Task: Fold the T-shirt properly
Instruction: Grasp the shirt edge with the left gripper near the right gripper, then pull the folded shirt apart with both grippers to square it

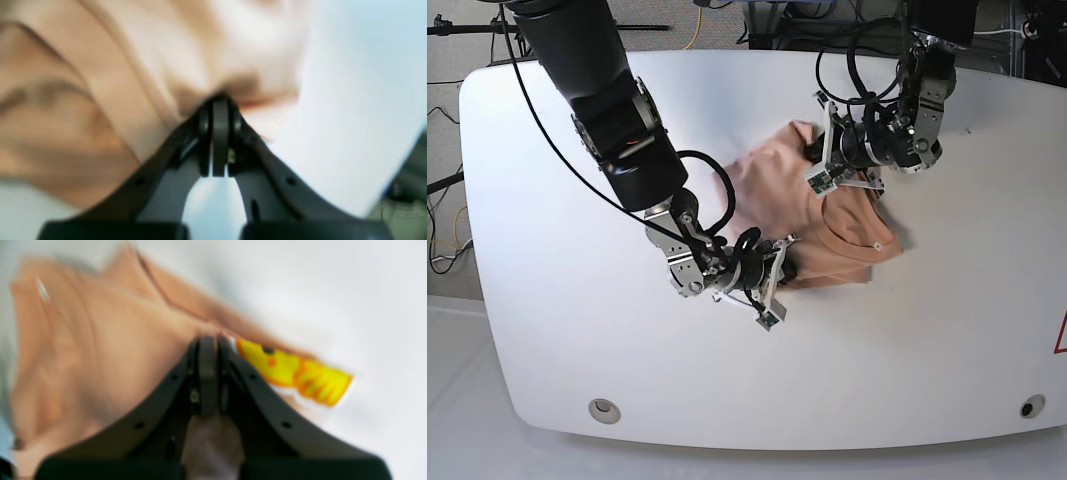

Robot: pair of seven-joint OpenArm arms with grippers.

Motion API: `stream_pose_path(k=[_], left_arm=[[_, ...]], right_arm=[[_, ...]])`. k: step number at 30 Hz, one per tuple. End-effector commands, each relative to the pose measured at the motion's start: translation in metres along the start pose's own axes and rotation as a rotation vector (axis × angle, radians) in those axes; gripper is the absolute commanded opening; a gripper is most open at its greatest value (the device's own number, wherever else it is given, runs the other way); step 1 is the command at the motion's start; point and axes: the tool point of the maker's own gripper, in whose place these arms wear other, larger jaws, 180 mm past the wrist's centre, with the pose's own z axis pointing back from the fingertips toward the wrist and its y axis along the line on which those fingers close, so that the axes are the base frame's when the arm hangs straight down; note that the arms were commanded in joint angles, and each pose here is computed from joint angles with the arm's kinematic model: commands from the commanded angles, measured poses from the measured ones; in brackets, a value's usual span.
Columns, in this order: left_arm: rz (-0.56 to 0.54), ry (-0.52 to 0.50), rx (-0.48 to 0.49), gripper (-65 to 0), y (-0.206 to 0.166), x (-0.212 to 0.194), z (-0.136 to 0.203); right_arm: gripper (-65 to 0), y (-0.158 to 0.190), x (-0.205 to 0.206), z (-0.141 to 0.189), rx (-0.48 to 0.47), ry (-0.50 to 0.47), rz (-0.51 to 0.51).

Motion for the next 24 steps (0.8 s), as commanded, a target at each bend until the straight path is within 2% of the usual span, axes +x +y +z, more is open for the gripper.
stream_pose_path(k=[1,13,24], left_arm=[[-0.01,0.242,0.059,-65.0,0.013,-0.063,-0.003],[0.006,0.252,0.116,-65.0,0.047,-0.068,-0.008],[-0.014,0.238,0.171,-65.0,0.077,-0.053,0.001]], right_arm=[[-63.7,-0.005,0.012,0.005,-0.009,-0.032,0.023],[-63.7,-0.037,-0.034,0.022,-0.065,0.025,-0.003],[-63.7,-0.062,-0.046,0.059,-0.131,-0.037,-0.08]])
